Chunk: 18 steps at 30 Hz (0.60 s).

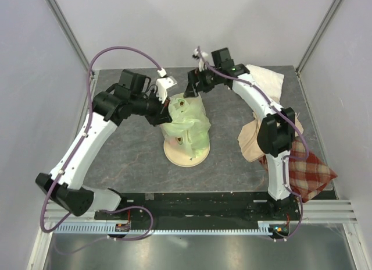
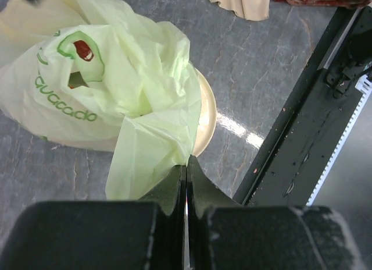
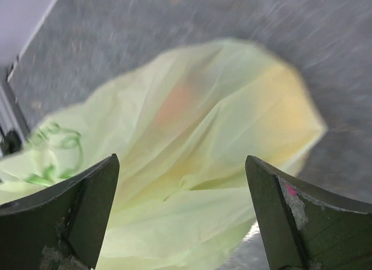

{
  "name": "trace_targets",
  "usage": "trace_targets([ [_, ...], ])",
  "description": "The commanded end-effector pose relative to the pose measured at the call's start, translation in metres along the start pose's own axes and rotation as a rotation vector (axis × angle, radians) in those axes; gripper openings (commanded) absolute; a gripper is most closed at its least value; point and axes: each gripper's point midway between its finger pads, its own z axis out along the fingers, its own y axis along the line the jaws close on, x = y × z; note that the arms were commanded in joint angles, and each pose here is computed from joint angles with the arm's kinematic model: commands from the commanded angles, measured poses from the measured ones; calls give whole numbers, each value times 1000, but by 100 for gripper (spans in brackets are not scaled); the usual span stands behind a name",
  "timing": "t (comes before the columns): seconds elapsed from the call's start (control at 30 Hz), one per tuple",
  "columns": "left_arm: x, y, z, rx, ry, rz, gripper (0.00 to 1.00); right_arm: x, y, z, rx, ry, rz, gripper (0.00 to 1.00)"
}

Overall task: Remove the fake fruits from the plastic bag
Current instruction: Place the plastic bag at the center of the board, then untie the plastic bag at the center of the board.

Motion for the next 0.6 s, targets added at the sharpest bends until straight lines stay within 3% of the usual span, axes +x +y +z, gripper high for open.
trace_targets([
  [0.0,17,-4,-9,-23,5,29,2,42,17,22,-97,114,-18,98],
  [0.27,30,-5,-10,-34,22,11,2,64,46,39,-268,175,46,98],
  [0.33,29,-5,-12,-41,20,13,2,78,49,50,-248,210,46,91],
  [0.43,34,-3,-12,-57,34,8,1,90,45,71,-224,237,44,55],
  [0.47,36,0,-12,-70,40,13,2,90,42,80,-220,229,74,36],
  [0.53,38,8,-14,-115,53,29,2,65,39,84,-194,168,35,17],
  [0.57,39,15,-15,-148,57,52,1,57,36,86,-182,150,17,0],
])
